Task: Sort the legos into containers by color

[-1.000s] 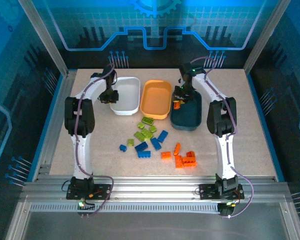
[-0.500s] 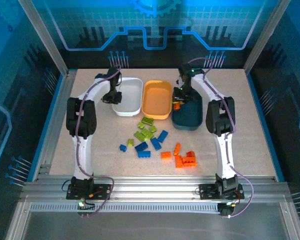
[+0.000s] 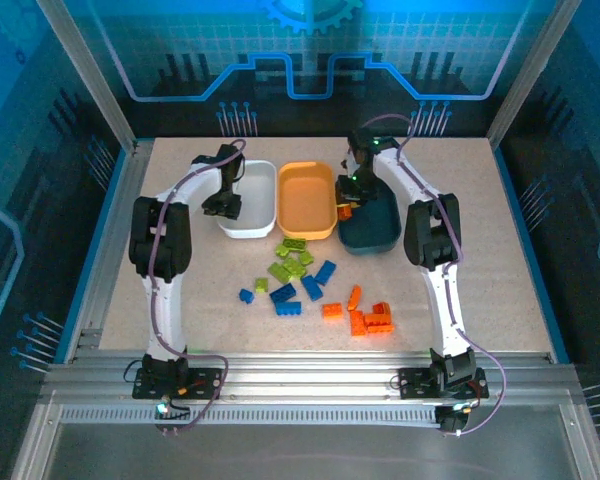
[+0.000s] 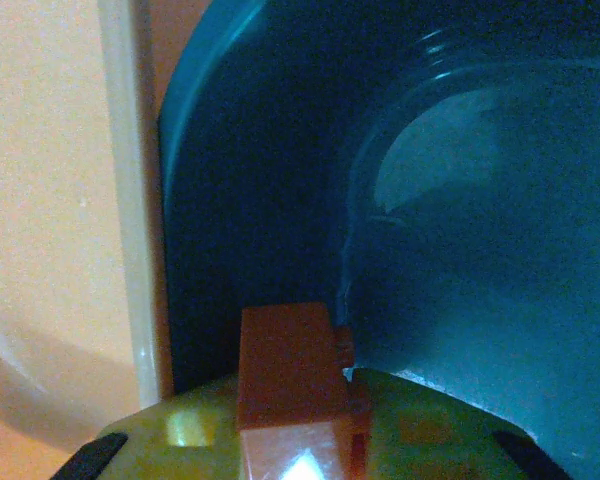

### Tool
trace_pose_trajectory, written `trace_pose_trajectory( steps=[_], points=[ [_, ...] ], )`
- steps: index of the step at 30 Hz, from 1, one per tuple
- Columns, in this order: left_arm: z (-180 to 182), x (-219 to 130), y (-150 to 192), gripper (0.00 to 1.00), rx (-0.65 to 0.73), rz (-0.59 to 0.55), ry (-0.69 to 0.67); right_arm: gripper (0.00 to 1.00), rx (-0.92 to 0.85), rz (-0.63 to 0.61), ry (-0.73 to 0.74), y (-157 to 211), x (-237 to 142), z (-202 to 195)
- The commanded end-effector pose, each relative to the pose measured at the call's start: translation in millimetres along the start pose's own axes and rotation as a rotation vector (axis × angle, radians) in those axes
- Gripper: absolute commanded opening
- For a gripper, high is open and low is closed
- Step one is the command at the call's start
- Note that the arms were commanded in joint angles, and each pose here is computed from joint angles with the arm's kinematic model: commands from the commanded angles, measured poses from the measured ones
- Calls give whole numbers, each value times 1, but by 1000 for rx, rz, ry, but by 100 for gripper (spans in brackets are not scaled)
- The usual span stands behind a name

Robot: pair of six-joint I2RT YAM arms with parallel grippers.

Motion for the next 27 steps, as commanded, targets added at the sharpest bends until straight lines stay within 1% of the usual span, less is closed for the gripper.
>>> trace_pose_trajectory(
  steps=[1, 6, 8, 9, 15, 17, 19, 22, 27],
  points=[
    [5, -29, 2, 48, -12, -33, 14, 18, -14, 40, -20, 11, 4, 5],
    [20, -42, 3, 57, -66, -52, 19, 19, 14, 24, -12, 15, -5, -6],
    [24, -49, 2, 60, -84, -67, 25, 19, 22, 32, -6, 18, -1, -10],
    [26, -54, 2, 62, -91, -78, 28, 19, 13, 11, -12, 18, -13, -7],
    [29, -82, 1, 69, -119, -141, 48, 23, 15, 0, -8, 21, -18, -8],
    [31, -87, 3, 72, -126, -148, 50, 25, 22, -1, -10, 20, -19, -10],
    [32, -92, 5, 73, -139, -150, 59, 32, 22, -5, -11, 19, -20, -9],
    [32, -100, 10, 74, -168, -163, 85, 40, 29, -11, -6, 18, -24, -11],
    [25, -117, 18, 77, -223, -198, 179, 47, 49, -45, 14, 20, -44, -17]
  ],
)
Point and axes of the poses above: each hand's point on the last joint's axis, 136 mm out from that joint toward the fingers, its own x axis out along the fingers, its own z axis along the line the jaws close on, y = z × x, the point moved 6 cm from there along -x, back along the fingers, and after that the axes turned 4 degrees about x, right-handed, at the moved point
